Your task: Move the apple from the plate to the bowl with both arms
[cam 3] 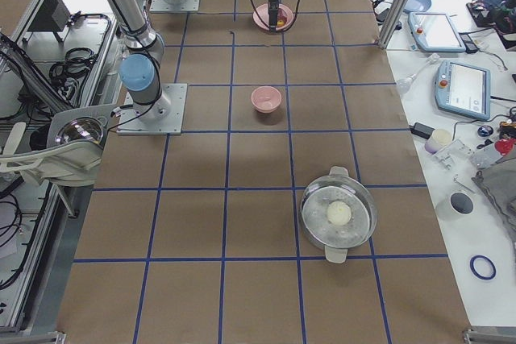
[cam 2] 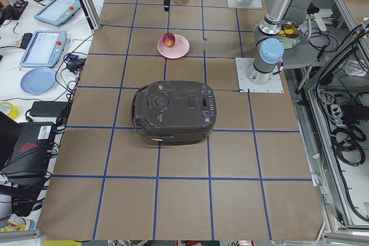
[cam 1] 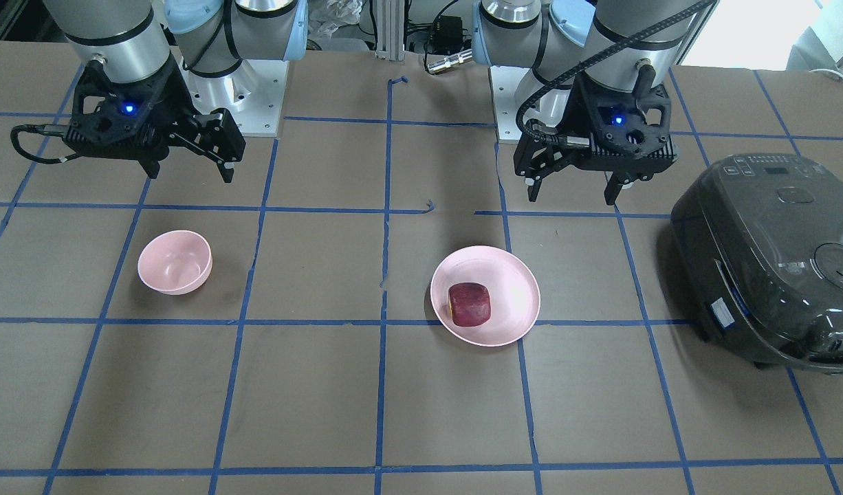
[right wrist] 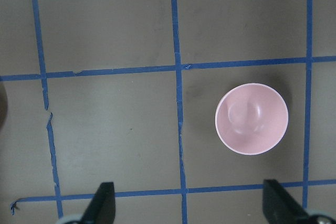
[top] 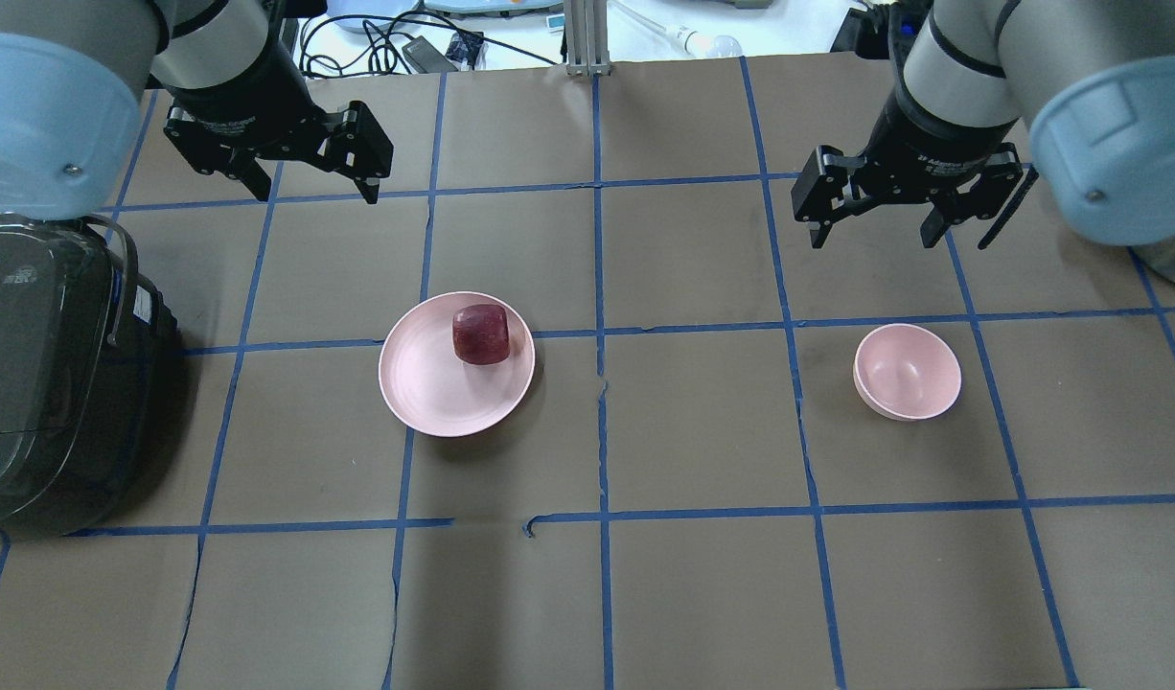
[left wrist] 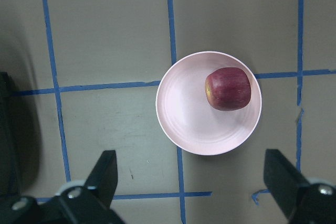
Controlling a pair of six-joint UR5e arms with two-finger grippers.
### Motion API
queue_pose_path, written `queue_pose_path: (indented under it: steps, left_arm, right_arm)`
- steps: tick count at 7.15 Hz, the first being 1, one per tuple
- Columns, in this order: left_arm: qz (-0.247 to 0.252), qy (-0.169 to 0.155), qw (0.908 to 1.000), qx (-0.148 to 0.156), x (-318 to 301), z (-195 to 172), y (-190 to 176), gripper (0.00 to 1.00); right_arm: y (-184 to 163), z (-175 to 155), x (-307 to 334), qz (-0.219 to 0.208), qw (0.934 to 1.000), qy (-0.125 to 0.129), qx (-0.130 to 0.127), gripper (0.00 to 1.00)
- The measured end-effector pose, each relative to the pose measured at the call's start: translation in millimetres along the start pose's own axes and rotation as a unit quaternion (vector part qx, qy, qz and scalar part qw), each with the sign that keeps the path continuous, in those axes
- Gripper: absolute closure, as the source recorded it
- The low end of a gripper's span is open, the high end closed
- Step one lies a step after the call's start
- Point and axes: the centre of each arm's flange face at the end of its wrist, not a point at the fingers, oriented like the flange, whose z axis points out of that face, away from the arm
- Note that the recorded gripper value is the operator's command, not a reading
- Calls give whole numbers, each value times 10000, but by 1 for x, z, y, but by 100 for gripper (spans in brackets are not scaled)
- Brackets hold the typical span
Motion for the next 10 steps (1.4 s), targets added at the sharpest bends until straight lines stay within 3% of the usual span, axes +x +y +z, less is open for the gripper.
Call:
queue_pose_path:
  steps: [10]
  left_arm:
    - [0, -4, 10000, 16, -2, -1, -1, 0]
  right_arm:
    - [0, -4, 1, -10, 10000, 36, -17, 0]
